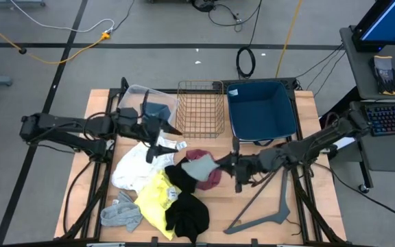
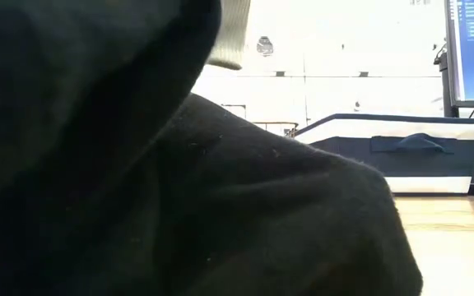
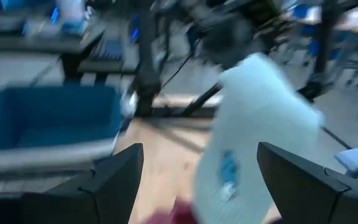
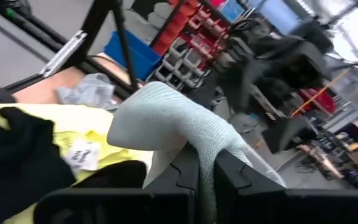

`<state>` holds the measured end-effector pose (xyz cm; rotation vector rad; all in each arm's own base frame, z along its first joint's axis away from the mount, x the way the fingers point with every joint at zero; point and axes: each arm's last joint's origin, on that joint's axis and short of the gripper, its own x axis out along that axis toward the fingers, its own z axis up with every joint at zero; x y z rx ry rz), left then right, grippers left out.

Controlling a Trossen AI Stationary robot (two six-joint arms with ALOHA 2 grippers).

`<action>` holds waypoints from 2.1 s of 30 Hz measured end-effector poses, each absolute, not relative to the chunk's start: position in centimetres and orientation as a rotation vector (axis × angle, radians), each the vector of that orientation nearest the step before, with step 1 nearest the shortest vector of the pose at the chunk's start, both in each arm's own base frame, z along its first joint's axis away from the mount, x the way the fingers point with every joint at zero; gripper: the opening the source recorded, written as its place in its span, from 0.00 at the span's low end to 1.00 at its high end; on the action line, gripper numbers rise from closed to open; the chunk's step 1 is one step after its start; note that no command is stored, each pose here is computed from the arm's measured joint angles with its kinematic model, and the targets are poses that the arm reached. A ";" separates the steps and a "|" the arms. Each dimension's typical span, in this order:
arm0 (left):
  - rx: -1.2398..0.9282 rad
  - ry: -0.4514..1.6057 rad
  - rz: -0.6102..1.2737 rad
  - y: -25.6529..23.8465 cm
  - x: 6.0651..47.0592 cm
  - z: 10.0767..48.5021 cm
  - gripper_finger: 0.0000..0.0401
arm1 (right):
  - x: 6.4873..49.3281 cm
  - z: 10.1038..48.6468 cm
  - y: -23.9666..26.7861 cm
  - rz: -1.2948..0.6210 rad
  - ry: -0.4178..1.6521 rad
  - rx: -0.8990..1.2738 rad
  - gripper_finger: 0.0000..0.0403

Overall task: Pick & Place Cloths
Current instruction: Put the gray sock into the transparent bin

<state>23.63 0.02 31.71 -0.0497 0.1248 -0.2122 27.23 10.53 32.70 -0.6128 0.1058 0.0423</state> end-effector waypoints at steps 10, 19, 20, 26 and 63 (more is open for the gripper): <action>0.080 -0.008 -0.317 -2.1 26.6 30.9 0.80 | 27.2 34.1 8.2 -0.054 0.047 -0.570 0.01; 0.095 -0.038 -0.268 -2.6 28.4 29.8 0.80 | 28.3 34.0 7.2 -0.112 0.014 -0.524 0.01; 0.099 -0.044 -0.255 -2.5 28.5 29.7 0.80 | 28.6 33.9 7.2 -0.114 0.009 -0.525 0.01; 0.123 -0.054 -0.240 -2.5 29.0 29.4 0.80 | 30.3 32.6 7.4 -0.129 0.001 -0.551 0.01; 0.075 0.133 -0.144 -2.1 29.0 27.7 0.02 | 31.3 30.2 8.3 0.041 0.098 -0.400 0.22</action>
